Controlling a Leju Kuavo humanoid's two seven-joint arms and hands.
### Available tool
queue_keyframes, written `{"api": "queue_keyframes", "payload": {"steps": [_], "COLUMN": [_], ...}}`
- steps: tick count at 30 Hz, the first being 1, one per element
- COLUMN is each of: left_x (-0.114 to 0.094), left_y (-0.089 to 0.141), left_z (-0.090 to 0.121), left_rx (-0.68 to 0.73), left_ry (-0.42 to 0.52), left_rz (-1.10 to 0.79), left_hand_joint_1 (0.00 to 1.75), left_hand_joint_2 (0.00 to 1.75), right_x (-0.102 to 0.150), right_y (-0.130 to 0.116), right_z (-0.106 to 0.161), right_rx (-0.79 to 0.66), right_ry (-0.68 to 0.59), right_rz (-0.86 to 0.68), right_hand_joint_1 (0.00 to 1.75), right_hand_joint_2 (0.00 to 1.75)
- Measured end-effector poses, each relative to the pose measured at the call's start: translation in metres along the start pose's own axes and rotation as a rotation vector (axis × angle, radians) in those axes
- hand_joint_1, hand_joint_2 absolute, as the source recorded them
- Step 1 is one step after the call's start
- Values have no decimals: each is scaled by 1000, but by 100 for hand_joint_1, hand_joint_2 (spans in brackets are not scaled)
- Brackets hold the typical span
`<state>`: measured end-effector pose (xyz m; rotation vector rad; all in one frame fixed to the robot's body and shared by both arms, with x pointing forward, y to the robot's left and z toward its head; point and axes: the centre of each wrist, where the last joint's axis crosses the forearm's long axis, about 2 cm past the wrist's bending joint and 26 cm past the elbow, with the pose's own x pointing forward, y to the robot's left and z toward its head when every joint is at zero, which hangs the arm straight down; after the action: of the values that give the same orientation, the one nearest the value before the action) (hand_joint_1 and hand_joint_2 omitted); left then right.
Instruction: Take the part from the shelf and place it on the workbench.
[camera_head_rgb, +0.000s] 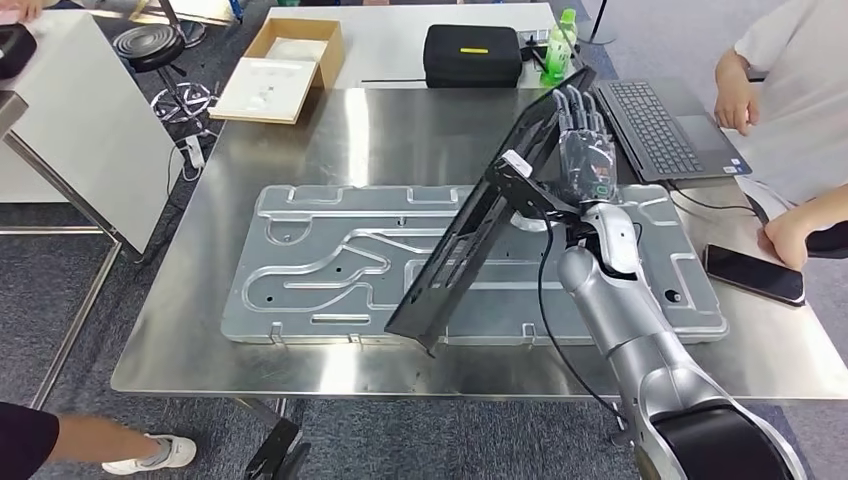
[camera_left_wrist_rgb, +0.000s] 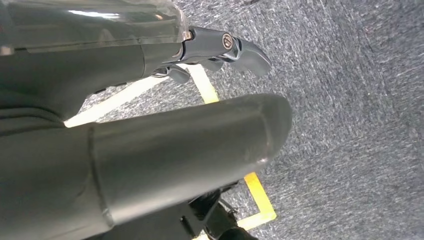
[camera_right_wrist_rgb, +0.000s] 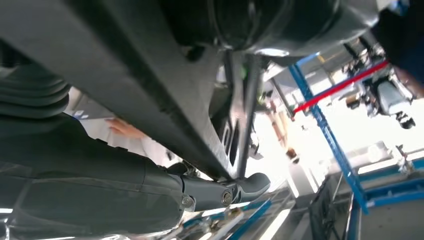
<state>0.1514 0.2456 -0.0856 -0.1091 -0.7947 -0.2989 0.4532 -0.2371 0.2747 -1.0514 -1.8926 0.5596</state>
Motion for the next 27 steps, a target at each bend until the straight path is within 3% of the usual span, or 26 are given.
{"api": "queue_keyframes", "payload": {"steps": [11,18,22,27], "left_x": [2,2,2,0], "left_y": [-1,-1,-1,-1], "left_z": [-1,-1,-1,0], "left_rx": [-6,-8,-8,-10], "left_ry": [-10,-15,-16,-13], "left_rz": [8,14,14,16], "left_hand_joint_1": [0,0,0,0], "left_hand_joint_2": [0,0,0,0], "right_x": [2,9,12,11], "right_y": [-3,-9,-10,-9], "right_z": [-26,-42,-47,-47], "right_rx": [308,359,372,391], "right_ry": [71,85,88,93], "right_rz": [-32,-57,-72,-96], "right_hand_joint_1": [0,0,0,0], "right_hand_joint_2": [0,0,175,175]}}
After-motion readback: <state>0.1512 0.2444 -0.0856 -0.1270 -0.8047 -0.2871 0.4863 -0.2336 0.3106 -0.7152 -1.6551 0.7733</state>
